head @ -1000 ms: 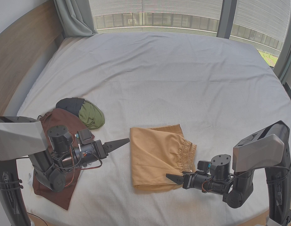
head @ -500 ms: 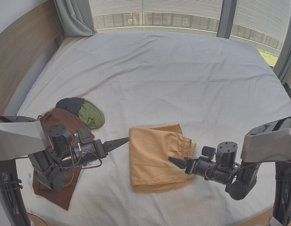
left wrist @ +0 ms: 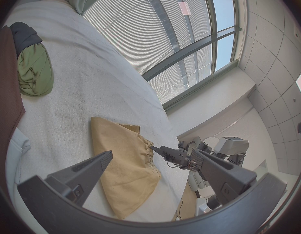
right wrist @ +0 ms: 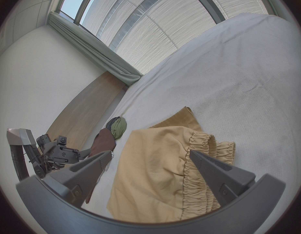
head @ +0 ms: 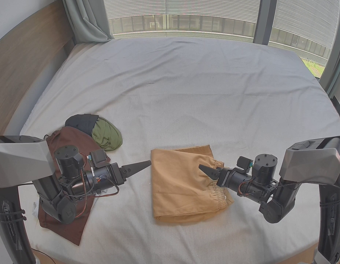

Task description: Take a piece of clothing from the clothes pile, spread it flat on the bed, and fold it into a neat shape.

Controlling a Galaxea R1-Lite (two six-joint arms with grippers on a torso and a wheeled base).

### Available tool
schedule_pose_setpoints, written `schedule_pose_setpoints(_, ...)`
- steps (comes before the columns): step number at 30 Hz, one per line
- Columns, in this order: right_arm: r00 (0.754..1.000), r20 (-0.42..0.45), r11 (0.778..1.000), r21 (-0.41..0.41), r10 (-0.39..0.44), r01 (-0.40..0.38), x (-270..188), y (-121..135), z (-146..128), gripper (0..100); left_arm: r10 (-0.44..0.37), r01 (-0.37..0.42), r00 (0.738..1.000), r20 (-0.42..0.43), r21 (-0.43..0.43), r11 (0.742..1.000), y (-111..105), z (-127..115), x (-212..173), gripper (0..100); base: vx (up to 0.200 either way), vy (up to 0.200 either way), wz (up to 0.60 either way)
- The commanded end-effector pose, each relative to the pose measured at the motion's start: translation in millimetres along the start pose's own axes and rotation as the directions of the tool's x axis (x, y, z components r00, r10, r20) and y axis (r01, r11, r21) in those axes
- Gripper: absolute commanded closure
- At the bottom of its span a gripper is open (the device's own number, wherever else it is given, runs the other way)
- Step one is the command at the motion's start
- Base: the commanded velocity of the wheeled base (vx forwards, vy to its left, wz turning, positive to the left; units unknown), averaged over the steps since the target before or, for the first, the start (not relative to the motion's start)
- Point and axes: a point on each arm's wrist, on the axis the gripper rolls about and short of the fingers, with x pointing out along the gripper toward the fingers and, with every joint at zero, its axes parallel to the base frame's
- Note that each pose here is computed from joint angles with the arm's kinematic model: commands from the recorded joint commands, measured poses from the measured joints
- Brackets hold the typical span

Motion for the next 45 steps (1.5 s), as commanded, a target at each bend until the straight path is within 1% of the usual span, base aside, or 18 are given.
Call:
schedule_pose_setpoints(1, 1.0, -0.004, 1.0, 0.008, -0.028, 0.028, 6.3, -14.8, -5.5, 0, 0.002, -0.002, 1.0, -0.003, -0.003, 1.0, 1.0, -1.0, 0.2, 0, 0.0, 0.0, 0.0)
schedule_pose_setpoints(7, 0.999, -0.014, 0.999, 0.011, -0.051, 0.052, 11.4, -25.8, -12.6, 0, 0.001, -0.001, 1.0, -0.002, -0.002, 1.0, 1.0, -0.7, 0.4, 0, 0.0, 0.0, 0.0)
schedule_pose_setpoints(15, 0.999, -0.007, 0.999, 0.01, -0.049, 0.049, 13.1, -25.9, -11.8, 0, 0.002, -0.002, 1.0, -0.003, -0.003, 1.0, 1.4, -1.0, 0.5, 0, 0.0, 0.0, 0.0)
schedule_pose_setpoints(17, 0.999, -0.005, 0.999, 0.009, -0.046, 0.046, 11.0, -23.4, -9.9, 0, 0.0, 0.0, 1.0, -0.001, -0.001, 1.0, 1.0, -0.3, 0.6, 0, 0.0, 0.0, 0.0)
schedule_pose_setpoints(21, 1.0, 0.002, 1.0, -0.01, -0.022, 0.022, -3.9, -6.5, 1.8, 0, 0.0, 0.0, 1.0, 0.002, 0.002, 1.0, -0.2, 0.6, -0.5, 0, 0.0, 0.0, 0.0)
schedule_pose_setpoints(24, 1.0, -0.024, 0.999, -0.036, 0.001, -0.002, -17.8, 0.6, 4.9, 0, 0.002, -0.002, 1.0, 0.004, 0.002, 1.0, 0.1, 1.4, -2.1, 0, 0.0, 0.0, 0.0)
schedule_pose_setpoints(25, 0.998, -0.056, 0.998, -0.055, 0.006, -0.009, -27.2, 0.1, 3.4, 0, 0.012, -0.012, 1.0, 0.019, 0.009, 1.0, 2.0, 5.4, -5.9, 0, 0.0, 0.0, 0.0)
schedule_pose_setpoints(27, 0.997, -0.079, 0.997, -0.076, -0.001, -0.005, -34.4, -1.3, 0.9, 0, 0.02, -0.021, 0.999, 0.041, 0.034, 0.999, 2.3, 11.9, -11.8, 0, 0.0, 0.0, 0.0)
schedule_pose_setpoints(30, 0.996, -0.092, 0.995, -0.095, -0.019, 0.01, -38.6, -5.6, -1.5, 0, 0.044, -0.049, 0.997, 0.065, 0.087, 0.995, 7.5, 18.1, -22.3, 0, 0.0, 0.0, 0.0)
schedule_pose_setpoints(31, 0.996, -0.092, 0.995, -0.095, -0.019, 0.01, -38.6, -5.6, -1.5, 0, 0.044, -0.049, 0.997, 0.065, 0.087, 0.995, 7.5, 18.1, -22.3, 0, 0.0, 0.0, 0.0)
schedule_pose_setpoints(34, 0.994, -0.109, 0.995, -0.097, -0.027, 0.017, -42.9, -5.6, -4.8, 0, 0.075, -0.089, 0.995, 0.071, 0.209, 0.974, 10.6, 17.6, -33.8, 0, 0.0, 0.0, 0.0)
schedule_pose_setpoints(36, 0.993, -0.116, 0.995, -0.096, -0.033, 0.022, -45.1, -6.2, -5.9, 0, 0.093, -0.11, 0.993, 0.071, 0.298, 0.948, 10.2, 15.2, -39.6, 0, 0.0, 0.0, 0.0)
schedule_pose_setpoints(38, 0.991, -0.127, 0.995, -0.094, -0.039, 0.027, -48.5, -6.3, -7.9, 0, 0.11, -0.131, 0.991, 0.075, 0.384, 0.914, 10.5, 14.9, -46.0, 0, 0.0, 0.0, 0.0)
schedule_pose_setpoints(39, 0.991, -0.127, 0.995, -0.096, -0.039, 0.027, -48.9, -6.1, -7.7, 0, 0.112, -0.134, 0.991, 0.077, 0.397, 0.908, 10.6, 15.3, -47.0, 0, 0.0, 0.0, 0.0)
schedule_pose_setpoints(40, 0.99, -0.137, 0.994, -0.103, -0.046, 0.032, -51.8, -6.5, -9.1, 0, 0.124, -0.145, 0.989, 0.076, 0.457, 0.878, 12.3, 14.6, -52.9, 0, 0.0, 0.0, 0.0)
schedule_pose_setpoints(43, 0.988, -0.146, 0.991, -0.127, -0.056, 0.038, -54.4, -8.4, -10.7, 0, 0.145, -0.162, 0.987, 0.075, 0.561, 0.812, 14.8, 12.7, -60.4, 0, 0.0, 0.0, 0.0)
schedule_pose_setpoints(44, 0.987, -0.149, 0.991, -0.127, -0.061, 0.042, -54.8, -9.8, -11.3, 0, 0.144, -0.158, 0.987, 0.071, 0.58, 0.799, 15.8, 12.2, -61.7, 0, 0.0, 0.0, 0.0)
schedule_pose_setpoints(45, 0.987, -0.149, 0.991, -0.128, -0.061, 0.042, -54.9, -10.1, -11.1, 0, 0.145, -0.16, 0.987, 0.072, 0.585, 0.796, 16.0, 12.4, -62.0, 0, 0.0, 0.0, 0.0)
